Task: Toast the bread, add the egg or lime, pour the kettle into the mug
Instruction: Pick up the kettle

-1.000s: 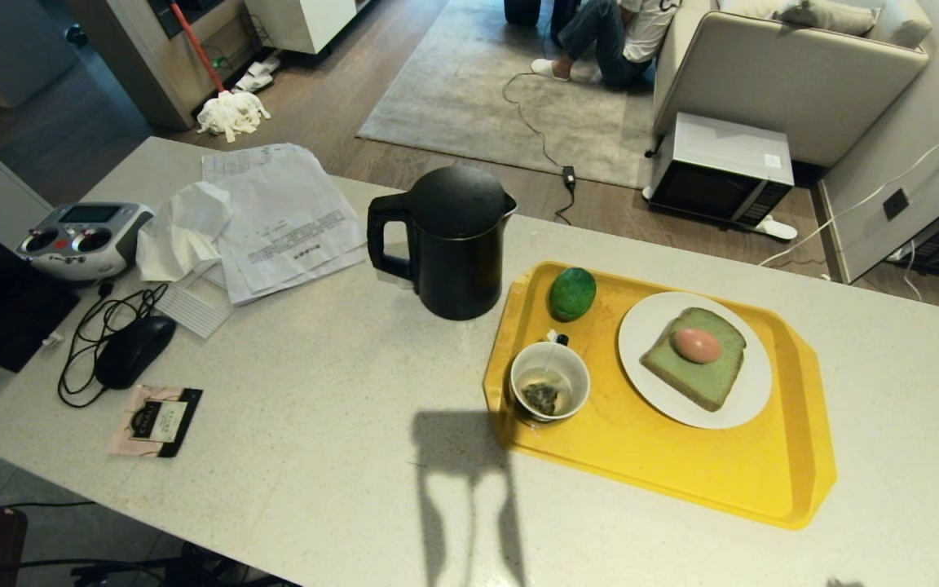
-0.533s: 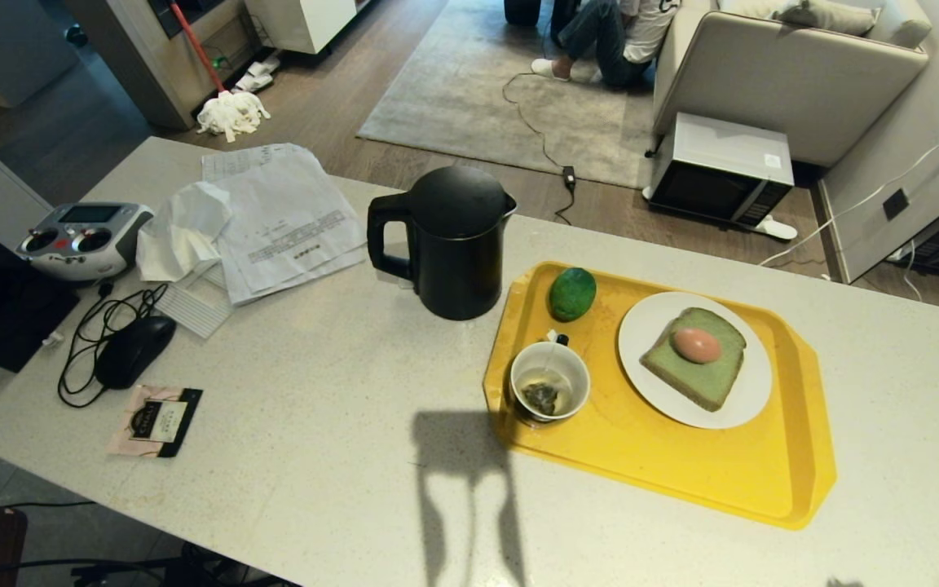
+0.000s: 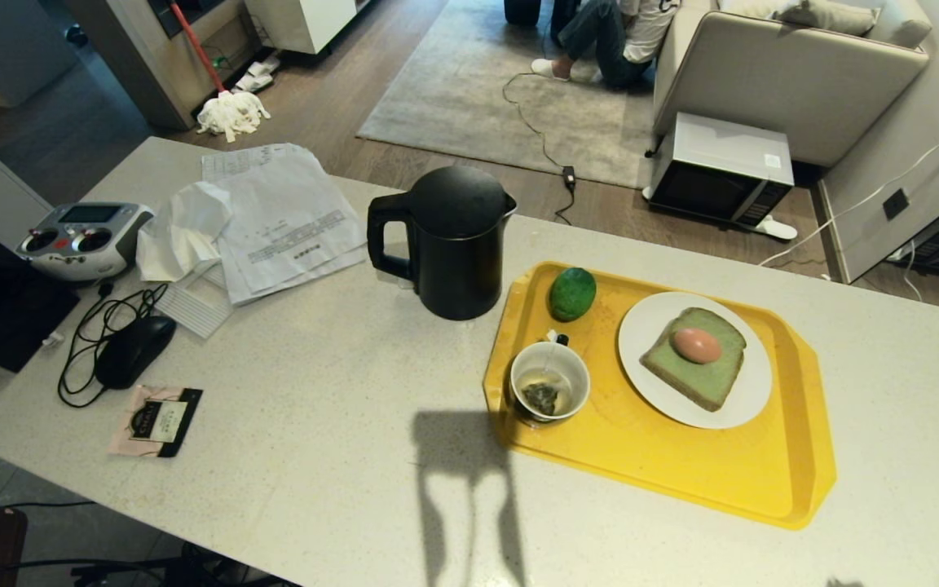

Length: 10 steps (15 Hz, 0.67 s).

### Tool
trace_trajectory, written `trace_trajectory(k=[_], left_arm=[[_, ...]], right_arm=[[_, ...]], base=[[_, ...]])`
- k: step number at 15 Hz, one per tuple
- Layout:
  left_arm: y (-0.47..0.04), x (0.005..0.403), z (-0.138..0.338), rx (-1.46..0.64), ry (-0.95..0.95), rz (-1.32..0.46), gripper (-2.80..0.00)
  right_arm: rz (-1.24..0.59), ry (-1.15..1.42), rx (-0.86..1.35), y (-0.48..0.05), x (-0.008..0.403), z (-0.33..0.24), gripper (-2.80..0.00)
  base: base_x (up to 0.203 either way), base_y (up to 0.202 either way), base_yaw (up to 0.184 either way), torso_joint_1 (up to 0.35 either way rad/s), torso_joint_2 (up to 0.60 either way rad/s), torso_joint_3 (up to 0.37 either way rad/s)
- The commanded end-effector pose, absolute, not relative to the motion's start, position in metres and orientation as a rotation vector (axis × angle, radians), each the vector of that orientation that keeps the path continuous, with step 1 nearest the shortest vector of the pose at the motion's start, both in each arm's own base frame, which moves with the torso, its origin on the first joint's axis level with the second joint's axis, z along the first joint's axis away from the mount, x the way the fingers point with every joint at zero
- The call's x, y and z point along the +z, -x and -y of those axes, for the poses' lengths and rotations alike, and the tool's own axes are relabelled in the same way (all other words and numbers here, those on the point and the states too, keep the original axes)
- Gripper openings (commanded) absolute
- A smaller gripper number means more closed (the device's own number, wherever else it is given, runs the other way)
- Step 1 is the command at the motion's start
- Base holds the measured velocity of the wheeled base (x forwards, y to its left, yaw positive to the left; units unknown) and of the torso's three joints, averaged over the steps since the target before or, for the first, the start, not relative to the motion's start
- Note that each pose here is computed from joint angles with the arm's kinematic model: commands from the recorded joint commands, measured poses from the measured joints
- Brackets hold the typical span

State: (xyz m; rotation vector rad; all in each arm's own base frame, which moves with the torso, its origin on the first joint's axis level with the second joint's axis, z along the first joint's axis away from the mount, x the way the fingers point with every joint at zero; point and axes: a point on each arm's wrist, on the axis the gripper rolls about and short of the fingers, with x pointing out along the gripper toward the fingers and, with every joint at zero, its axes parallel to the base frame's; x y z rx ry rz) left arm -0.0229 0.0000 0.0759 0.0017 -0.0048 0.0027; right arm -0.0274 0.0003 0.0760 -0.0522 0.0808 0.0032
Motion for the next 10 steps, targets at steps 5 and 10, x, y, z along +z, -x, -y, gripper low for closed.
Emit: trace_trajectory(k=[5, 10], left_arm=[[0.0229, 0.0759, 0.0000, 0.003, -0.002, 0.006, -2.80], [0.0229, 0.0759, 0.0000, 0.003, -0.002, 0.006, -2.80]], right_arm=[[-0.083, 0.053, 0.004, 0.0273, 0.0760, -0.0003, -2.80], [-0.083, 0.053, 0.003, 0.0273, 0.0760, -0.0004, -2.80]], base=[[0.000, 0.000, 0.000, 0.000, 0.00, 0.000], [0.000, 0.000, 0.000, 0.000, 0.00, 0.000]])
